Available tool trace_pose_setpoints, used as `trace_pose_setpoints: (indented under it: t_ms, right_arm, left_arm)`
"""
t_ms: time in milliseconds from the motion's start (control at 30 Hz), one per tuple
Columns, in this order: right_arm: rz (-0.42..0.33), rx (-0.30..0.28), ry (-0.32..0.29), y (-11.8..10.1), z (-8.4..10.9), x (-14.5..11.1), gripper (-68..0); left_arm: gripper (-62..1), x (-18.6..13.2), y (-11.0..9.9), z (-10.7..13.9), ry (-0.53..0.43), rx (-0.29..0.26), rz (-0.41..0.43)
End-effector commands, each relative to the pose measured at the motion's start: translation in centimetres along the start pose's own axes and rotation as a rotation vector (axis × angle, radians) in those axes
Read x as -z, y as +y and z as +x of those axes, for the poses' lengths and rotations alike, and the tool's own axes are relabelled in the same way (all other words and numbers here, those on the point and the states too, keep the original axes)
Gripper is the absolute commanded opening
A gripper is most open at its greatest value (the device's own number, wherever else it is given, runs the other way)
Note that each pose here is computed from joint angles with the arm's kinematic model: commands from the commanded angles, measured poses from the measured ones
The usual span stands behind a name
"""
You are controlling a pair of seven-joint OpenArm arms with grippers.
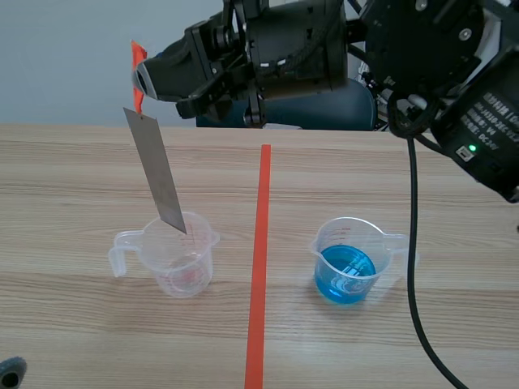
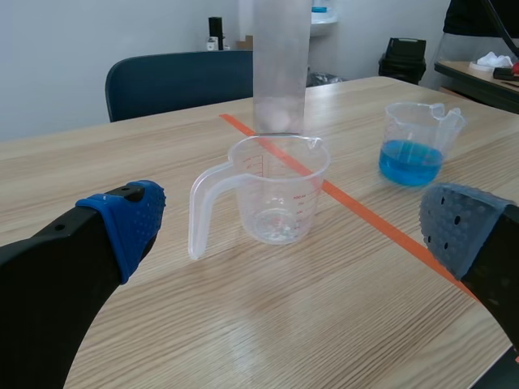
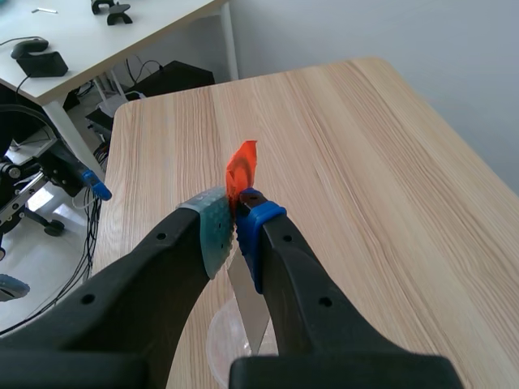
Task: Do the redox reaction experiment. put the plate into the left beaker
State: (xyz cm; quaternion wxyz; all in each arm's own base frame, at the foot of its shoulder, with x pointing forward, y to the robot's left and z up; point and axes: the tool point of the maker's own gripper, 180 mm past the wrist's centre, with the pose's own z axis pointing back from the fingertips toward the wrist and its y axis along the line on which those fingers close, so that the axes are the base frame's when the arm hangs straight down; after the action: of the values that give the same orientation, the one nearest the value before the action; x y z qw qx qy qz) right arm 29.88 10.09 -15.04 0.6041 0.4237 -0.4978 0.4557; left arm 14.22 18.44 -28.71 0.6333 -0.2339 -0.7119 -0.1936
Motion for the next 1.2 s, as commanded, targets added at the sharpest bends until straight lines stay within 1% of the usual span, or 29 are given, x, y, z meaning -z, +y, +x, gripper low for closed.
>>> trace_pose_setpoints:
  t_ms: [0, 67, 167, 367, 533, 667, 800, 933, 967, 1167]
  right_arm:
    - [0.004, -0.004, -0.045, -0.2, 1.3, 0.2, -67.3]
    - [0.001, 0.014, -0.042, -0.5, 0.9, 0.4, -67.3]
    - [0.016, 0.010, -0.026, -0.4, 0.2, 0.8, -67.3]
    - [0.016, 0.047, -0.005, -0.7, -1.1, 1.2, -67.3]
    - [0.016, 0.036, 0.011, -0.9, -2.0, 1.6, -67.3]
    - [0.029, 0.051, 0.016, -1.0, -2.9, 1.7, -67.3]
    - [0.020, 0.055, 0.021, -1.4, -3.8, 1.7, -67.3]
    - [0.056, 0.058, 0.029, -0.7, -4.6, 2.0, -67.3]
    - [0.057, 0.063, 0.032, -0.6, -4.9, 2.1, -67.3]
    - [0.045, 0.047, 0.042, -0.3, -6.1, 2.1, -67.3]
  left_arm:
    - [1.4, 0.0, -0.1, 0.6, -0.027, -0.004, 0.009]
    - [1.4, 0.0, -0.1, 0.6, -0.027, -0.004, 0.009]
    - [1.4, 0.0, 0.0, 0.6, -0.027, -0.003, 0.009]
    - [1.4, 0.0, 0.0, 0.6, -0.028, -0.003, 0.009]
    - [1.4, 0.1, 0.0, 0.6, -0.029, -0.002, 0.009]
    - [1.4, 0.1, 0.0, 0.6, -0.029, -0.002, 0.009]
    - [1.4, 0.1, 0.0, 0.6, -0.029, -0.002, 0.009]
    - [1.4, 0.1, 0.0, 0.6, -0.029, -0.002, 0.009]
    - [1.4, 0.1, 0.0, 0.6, -0.029, -0.002, 0.009]
    - [1.4, 0.1, 0.0, 0.6, -0.029, -0.002, 0.009]
